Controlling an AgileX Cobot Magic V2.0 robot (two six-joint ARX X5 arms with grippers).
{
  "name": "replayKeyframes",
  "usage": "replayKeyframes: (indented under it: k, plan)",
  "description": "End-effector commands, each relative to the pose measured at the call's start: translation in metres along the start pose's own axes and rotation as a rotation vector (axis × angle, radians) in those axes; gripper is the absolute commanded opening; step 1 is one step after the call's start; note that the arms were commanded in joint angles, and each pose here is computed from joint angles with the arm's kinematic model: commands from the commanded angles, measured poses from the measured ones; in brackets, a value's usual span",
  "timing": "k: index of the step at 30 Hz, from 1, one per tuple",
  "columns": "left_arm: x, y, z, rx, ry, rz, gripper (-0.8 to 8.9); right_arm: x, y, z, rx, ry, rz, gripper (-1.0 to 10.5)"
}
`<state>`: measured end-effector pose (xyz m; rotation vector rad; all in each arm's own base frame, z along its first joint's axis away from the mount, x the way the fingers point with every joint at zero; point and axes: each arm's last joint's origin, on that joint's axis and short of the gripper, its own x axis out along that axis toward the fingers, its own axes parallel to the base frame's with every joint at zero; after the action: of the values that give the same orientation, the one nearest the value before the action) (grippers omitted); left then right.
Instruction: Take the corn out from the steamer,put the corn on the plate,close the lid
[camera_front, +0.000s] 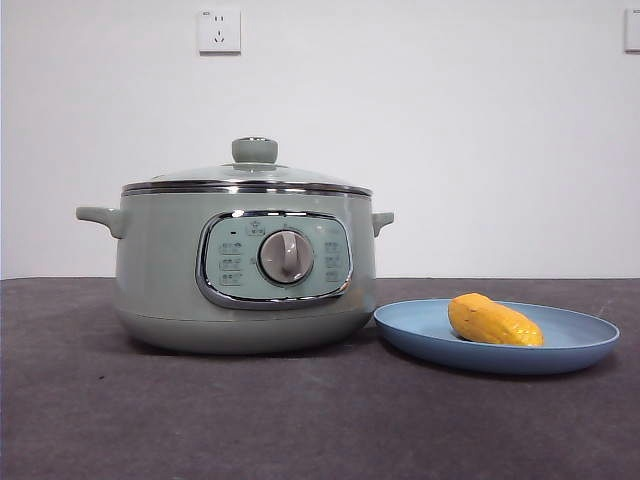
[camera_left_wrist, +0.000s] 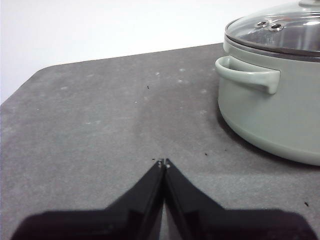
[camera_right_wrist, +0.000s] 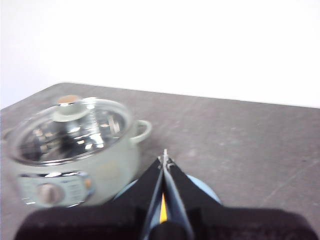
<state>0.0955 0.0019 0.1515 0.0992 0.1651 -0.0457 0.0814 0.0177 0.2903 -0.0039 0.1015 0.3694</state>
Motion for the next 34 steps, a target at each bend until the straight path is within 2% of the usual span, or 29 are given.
replayKeyframes:
  k: [1, 6, 13, 18, 21, 34]
  plan:
    - [0.001, 0.0, -0.004, -0.011, 0.009, 0.003, -0.04, 0.009, -0.004, -0.036, -0.012, -0.033, -0.027, 0.0]
    - [0.001, 0.0, -0.004, -0.011, 0.009, 0.003, -0.04, 0.017, -0.007, -0.083, -0.016, -0.069, -0.069, 0.0]
    - [0.001, 0.0, -0.004, -0.011, 0.009, 0.003, -0.04, 0.022, -0.01, -0.12, 0.043, -0.055, -0.118, 0.0]
    - [0.001, 0.0, -0.004, -0.011, 0.009, 0.003, -0.04, 0.025, -0.01, -0.132, 0.054, -0.012, -0.118, 0.0]
    - [0.001, 0.0, -0.004, -0.011, 0.009, 0.003, -0.04, 0.025, -0.01, -0.139, 0.068, 0.061, -0.12, 0.0]
    - [0.001, 0.0, -0.004, -0.011, 0.009, 0.003, -0.04, 0.025, -0.011, -0.14, 0.059, 0.067, -0.141, 0.0]
